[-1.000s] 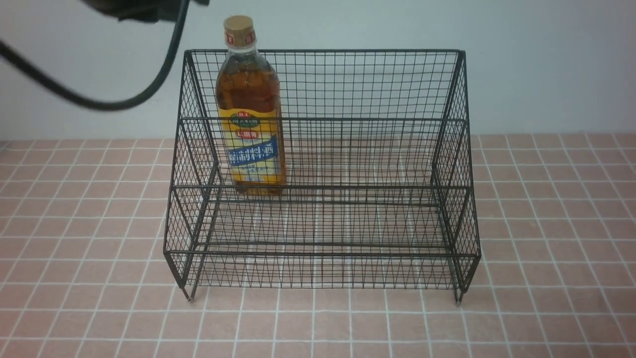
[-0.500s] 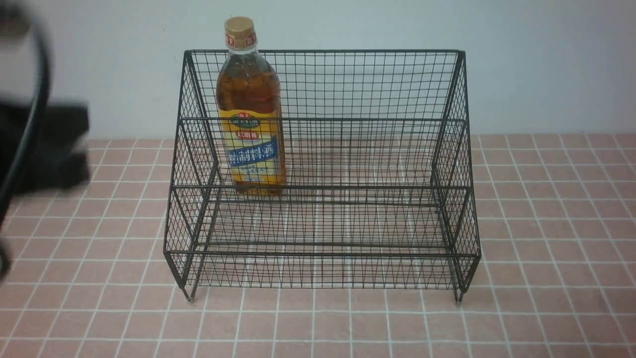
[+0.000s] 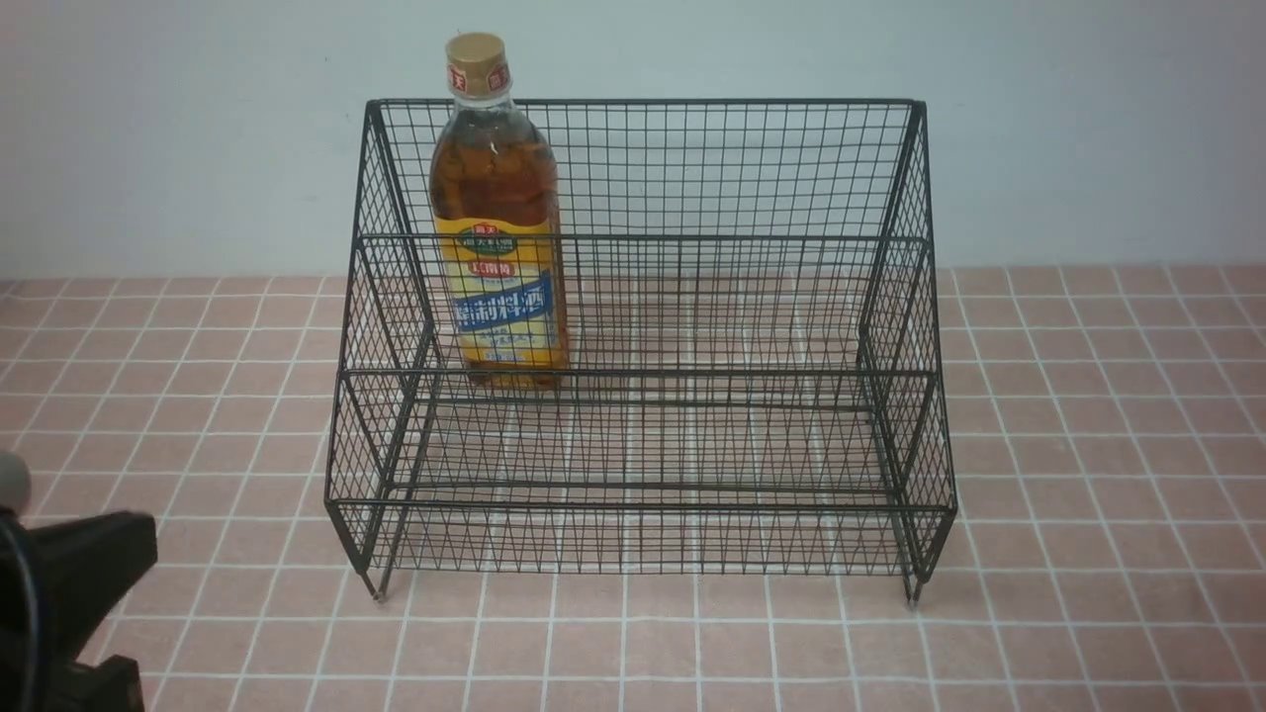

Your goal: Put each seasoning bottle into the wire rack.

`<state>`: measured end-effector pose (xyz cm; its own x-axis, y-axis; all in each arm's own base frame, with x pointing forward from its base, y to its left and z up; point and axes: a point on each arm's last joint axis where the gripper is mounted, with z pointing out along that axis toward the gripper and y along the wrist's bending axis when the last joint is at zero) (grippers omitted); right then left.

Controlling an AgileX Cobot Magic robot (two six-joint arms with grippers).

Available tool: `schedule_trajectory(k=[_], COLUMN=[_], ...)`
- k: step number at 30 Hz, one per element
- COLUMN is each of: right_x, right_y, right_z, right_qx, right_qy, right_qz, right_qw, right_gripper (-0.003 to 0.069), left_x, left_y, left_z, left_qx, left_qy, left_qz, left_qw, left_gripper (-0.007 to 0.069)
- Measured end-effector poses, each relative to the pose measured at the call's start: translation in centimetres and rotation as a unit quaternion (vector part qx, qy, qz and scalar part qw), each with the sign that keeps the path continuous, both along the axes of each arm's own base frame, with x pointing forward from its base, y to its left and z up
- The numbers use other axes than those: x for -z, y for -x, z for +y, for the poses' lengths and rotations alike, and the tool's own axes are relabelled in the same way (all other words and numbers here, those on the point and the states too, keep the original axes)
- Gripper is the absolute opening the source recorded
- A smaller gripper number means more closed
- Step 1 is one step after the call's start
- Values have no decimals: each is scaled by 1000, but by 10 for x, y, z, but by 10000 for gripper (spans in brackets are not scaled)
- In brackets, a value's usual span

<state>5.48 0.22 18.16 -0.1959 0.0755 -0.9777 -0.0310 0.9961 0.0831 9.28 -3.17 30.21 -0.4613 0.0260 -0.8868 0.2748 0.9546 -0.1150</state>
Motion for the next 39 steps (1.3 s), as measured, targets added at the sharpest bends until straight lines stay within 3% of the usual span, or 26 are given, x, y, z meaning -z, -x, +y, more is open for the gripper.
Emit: schedule_trajectory(k=[7, 12, 18, 25, 39], right_x=[0, 0, 0, 0, 0], right_y=[0, 0, 0, 0, 0], right_z=[0, 0, 0, 0, 0], right_qx=[0, 0, 0, 0, 0], right_qy=[0, 0, 0, 0, 0], right_qz=[0, 0, 0, 0, 0], right_qw=[1000, 1000, 1000, 1000, 1000], right_gripper=[-12, -12, -12, -12, -12], left_x=[3, 7, 54, 123, 131], left_y=[0, 8, 28, 38, 40], left_z=[3, 9, 20, 28, 29], left_qx=[0, -10, -47, -97, -104], left_qy=[-32, -59, -49, -59, -70], left_qz=[-1, -45, -129, -128, -97], left_qw=[999, 997, 989, 985, 987], left_gripper=[-7, -7, -7, -7, -7])
